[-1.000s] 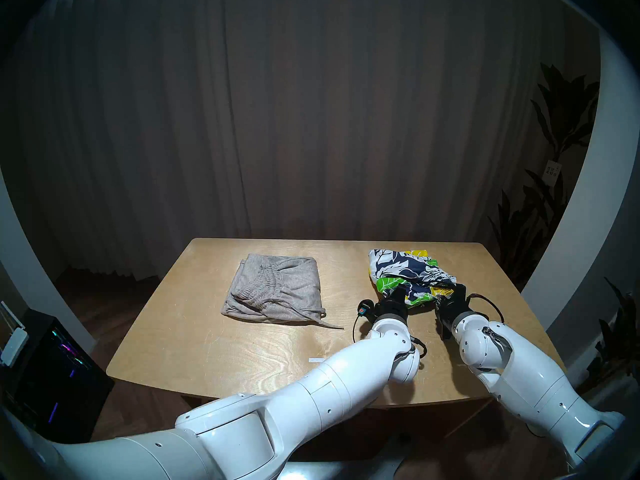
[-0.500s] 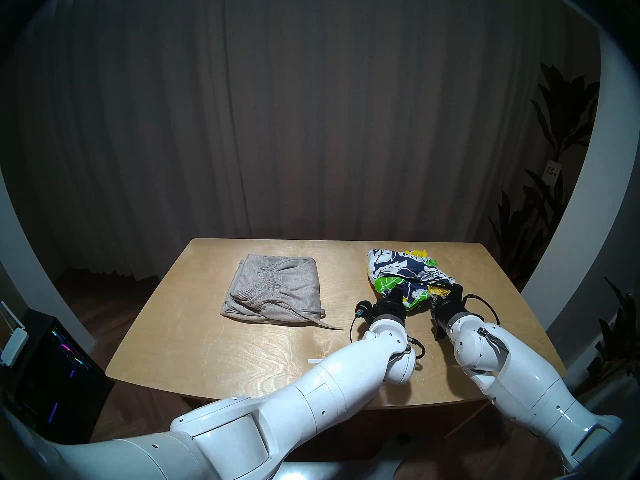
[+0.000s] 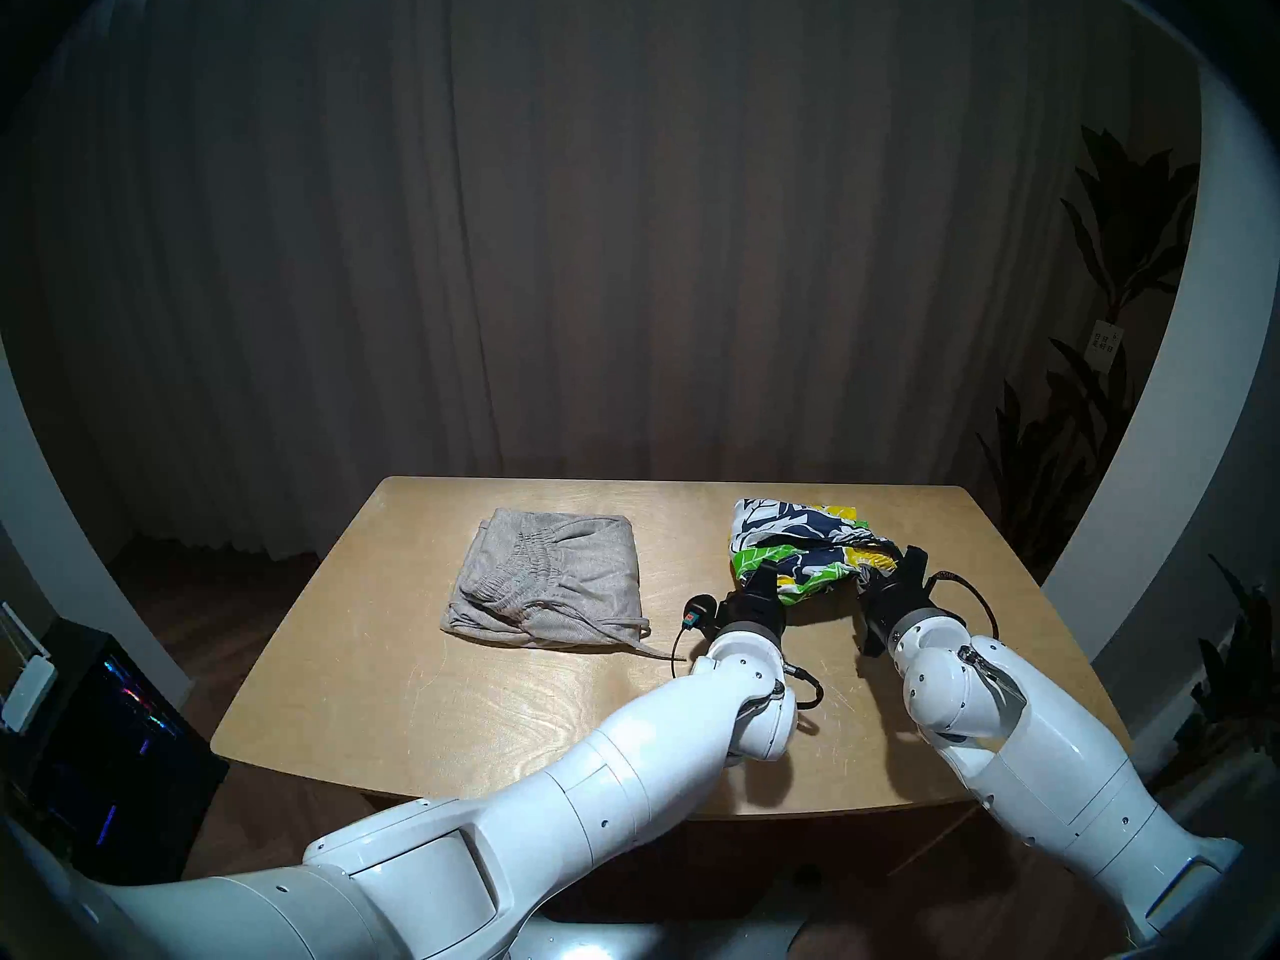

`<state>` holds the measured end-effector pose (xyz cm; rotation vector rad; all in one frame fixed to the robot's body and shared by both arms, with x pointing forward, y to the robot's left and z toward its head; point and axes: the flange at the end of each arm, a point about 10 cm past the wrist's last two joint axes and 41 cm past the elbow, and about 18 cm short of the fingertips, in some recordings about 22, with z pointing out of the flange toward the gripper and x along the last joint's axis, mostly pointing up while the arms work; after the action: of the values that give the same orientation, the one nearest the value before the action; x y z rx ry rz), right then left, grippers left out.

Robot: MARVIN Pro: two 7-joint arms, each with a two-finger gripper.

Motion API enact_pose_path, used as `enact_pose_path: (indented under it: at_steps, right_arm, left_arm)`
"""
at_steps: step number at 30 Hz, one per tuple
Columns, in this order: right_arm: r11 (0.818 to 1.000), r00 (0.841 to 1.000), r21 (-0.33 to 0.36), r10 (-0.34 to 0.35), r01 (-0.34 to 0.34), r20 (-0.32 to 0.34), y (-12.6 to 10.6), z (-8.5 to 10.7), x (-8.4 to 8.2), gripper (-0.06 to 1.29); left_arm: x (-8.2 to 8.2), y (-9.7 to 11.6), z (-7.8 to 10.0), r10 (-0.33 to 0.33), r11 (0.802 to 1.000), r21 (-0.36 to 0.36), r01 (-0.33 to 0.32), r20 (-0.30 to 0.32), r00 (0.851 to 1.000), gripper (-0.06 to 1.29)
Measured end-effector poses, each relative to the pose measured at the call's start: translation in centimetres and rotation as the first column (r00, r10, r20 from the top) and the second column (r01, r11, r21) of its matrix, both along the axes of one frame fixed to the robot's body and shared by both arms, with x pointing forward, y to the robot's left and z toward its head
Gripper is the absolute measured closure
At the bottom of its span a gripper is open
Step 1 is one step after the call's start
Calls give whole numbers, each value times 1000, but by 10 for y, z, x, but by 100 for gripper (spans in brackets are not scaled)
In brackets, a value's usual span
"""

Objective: Fold pants twice and stack them

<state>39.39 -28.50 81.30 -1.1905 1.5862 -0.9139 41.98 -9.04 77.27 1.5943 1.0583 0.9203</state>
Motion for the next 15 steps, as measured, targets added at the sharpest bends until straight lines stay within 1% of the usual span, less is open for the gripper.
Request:
enact_pose_path:
  at_steps: [7, 13, 15]
  right_arm:
    - [1000, 1000, -9, -9, 9, 16, -1, 7, 2, 126]
    - [1000, 999, -9, -22, 23, 45, -1, 18, 8, 126]
    - [1000, 998, -6, -25, 25, 53, 0, 21, 10, 126]
  left_arm:
    - [8, 1, 20, -1, 1000, -27, 2, 38, 999, 126]
    - [16, -5, 46, -20, 998, -59, 25, 77, 997, 126]
    - [18, -6, 50, -25, 998, -64, 30, 84, 996, 126]
